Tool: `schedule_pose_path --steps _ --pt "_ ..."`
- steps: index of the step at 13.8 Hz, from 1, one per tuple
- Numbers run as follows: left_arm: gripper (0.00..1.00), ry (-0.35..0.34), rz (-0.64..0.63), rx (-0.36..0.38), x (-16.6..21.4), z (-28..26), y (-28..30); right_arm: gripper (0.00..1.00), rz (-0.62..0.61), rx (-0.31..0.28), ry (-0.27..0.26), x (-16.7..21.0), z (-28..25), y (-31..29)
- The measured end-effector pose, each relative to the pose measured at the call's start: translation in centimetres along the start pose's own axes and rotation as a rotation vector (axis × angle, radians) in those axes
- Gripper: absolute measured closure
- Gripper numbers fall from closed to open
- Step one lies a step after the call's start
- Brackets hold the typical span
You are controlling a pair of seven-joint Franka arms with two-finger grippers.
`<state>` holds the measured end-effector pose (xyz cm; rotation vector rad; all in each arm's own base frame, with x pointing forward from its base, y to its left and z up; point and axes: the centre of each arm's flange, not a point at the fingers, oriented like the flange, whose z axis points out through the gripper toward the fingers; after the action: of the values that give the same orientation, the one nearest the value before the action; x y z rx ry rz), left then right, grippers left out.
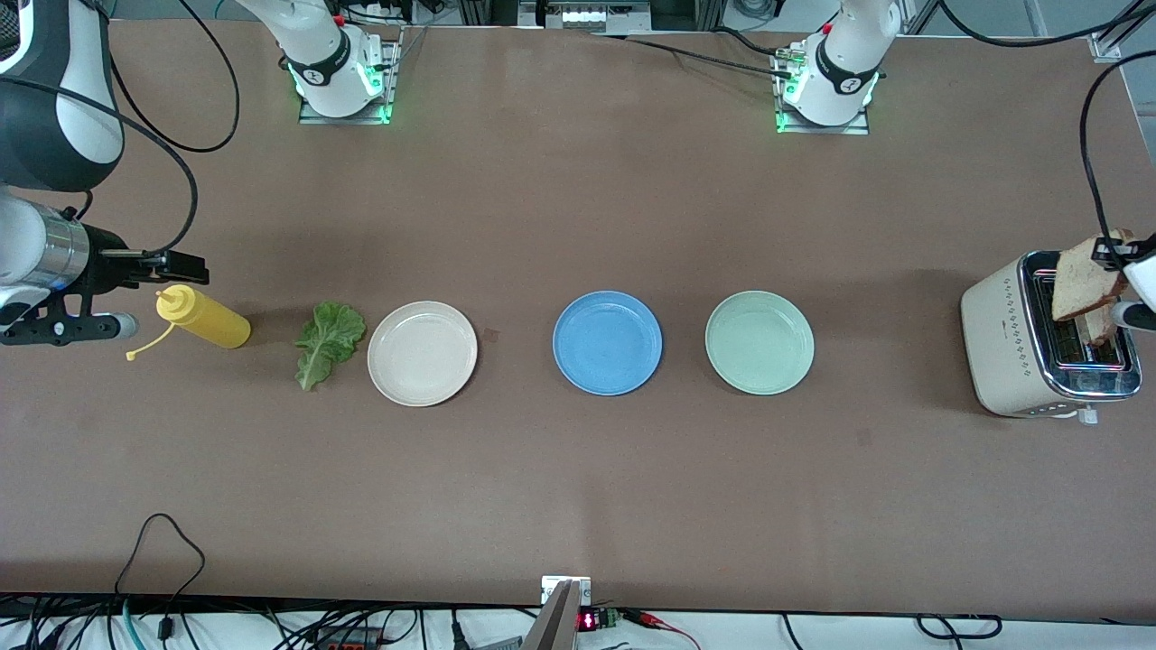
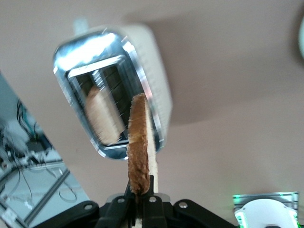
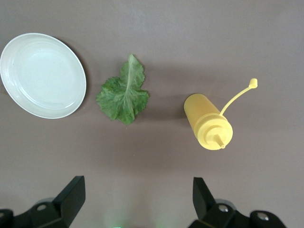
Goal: Make sandwich in blue plate with both arms
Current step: 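Grasp a bread slice with the left gripper and lift it from the toaster, then place the bread on the blue plate while the right gripper grasps lettuce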
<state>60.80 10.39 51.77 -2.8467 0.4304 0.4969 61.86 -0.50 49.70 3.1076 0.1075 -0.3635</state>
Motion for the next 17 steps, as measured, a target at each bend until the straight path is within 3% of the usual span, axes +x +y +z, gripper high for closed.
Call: schedule_pose_path --steps 3,8,13,15,17 --pt "0.93 0.043 0.091 -0.038 2.4 -1.7 5.9 0.0 0.014 0.002 -0.007 0.1 0.4 0.8" --pt "0.93 0.083 0.182 -0.291 5.7 -1.1 13.2 0.0 0.005 -0.008 0.062 3.0 7.9 0.6" --pt "0.93 0.08 0.293 -0.662 9.8 0.2 23.3 0.0 0.021 -0.02 0.176 4.1 17.9 0.2" --pt "0.93 0.091 0.287 -0.856 12.7 2.4 26.0 0.0 0.035 -0.024 0.199 4.8 21.3 -0.3" --pt "0.93 0.11 0.26 -1.0 15.9 4.9 29.0 0.0 0.041 -0.029 0.218 5.8 24.3 -0.5"
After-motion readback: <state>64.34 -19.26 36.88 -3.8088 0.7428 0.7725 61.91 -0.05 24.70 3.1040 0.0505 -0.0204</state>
